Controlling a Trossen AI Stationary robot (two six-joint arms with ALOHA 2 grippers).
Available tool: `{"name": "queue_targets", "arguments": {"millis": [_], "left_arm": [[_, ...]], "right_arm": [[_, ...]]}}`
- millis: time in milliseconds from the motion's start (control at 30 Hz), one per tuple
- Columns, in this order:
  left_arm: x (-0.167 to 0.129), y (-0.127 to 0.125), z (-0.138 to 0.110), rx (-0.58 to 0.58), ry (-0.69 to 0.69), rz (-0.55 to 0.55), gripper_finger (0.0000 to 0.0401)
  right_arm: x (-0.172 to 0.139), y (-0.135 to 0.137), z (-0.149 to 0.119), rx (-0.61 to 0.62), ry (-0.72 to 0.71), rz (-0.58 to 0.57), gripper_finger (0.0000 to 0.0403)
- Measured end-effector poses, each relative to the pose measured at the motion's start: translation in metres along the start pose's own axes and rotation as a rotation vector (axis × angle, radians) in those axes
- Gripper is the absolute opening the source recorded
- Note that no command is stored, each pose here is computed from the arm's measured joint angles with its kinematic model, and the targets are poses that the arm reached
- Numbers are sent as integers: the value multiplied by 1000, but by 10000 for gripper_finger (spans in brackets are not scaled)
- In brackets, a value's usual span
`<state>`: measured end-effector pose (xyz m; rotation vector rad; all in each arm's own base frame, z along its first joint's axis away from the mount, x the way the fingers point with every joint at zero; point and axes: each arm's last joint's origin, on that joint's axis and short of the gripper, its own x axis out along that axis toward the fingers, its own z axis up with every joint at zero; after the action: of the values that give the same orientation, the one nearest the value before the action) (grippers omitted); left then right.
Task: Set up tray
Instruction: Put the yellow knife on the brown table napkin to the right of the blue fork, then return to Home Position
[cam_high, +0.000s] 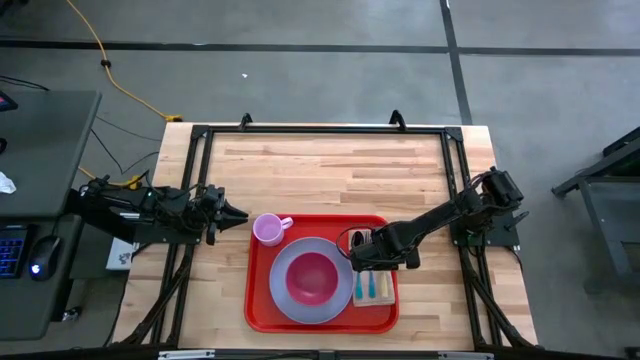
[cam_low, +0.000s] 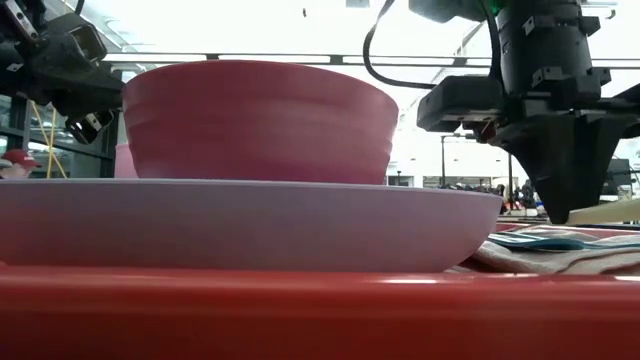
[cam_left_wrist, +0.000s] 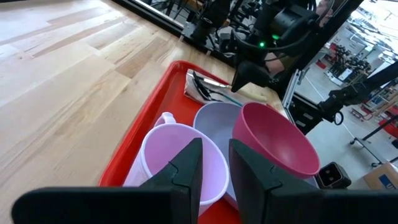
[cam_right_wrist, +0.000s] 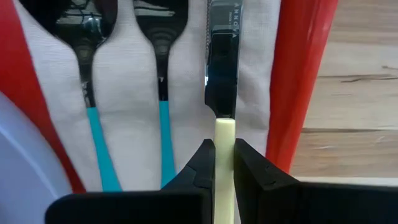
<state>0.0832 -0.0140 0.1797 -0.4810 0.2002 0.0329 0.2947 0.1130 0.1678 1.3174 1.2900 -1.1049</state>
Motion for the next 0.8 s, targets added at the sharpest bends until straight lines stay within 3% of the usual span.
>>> {"name": "queue_targets", "arguments": {"millis": [233, 533, 800], "left_arm": [[0, 0, 0, 0, 0, 0, 111], [0, 0, 0, 0, 0, 1, 111], [0, 0, 0, 1, 0, 0, 111]], "right_arm": [[2, 1, 1, -14, -26, 7, 21], [2, 1, 1, -29, -37, 11, 71], [2, 2, 1, -32, -35, 13, 93]]}}
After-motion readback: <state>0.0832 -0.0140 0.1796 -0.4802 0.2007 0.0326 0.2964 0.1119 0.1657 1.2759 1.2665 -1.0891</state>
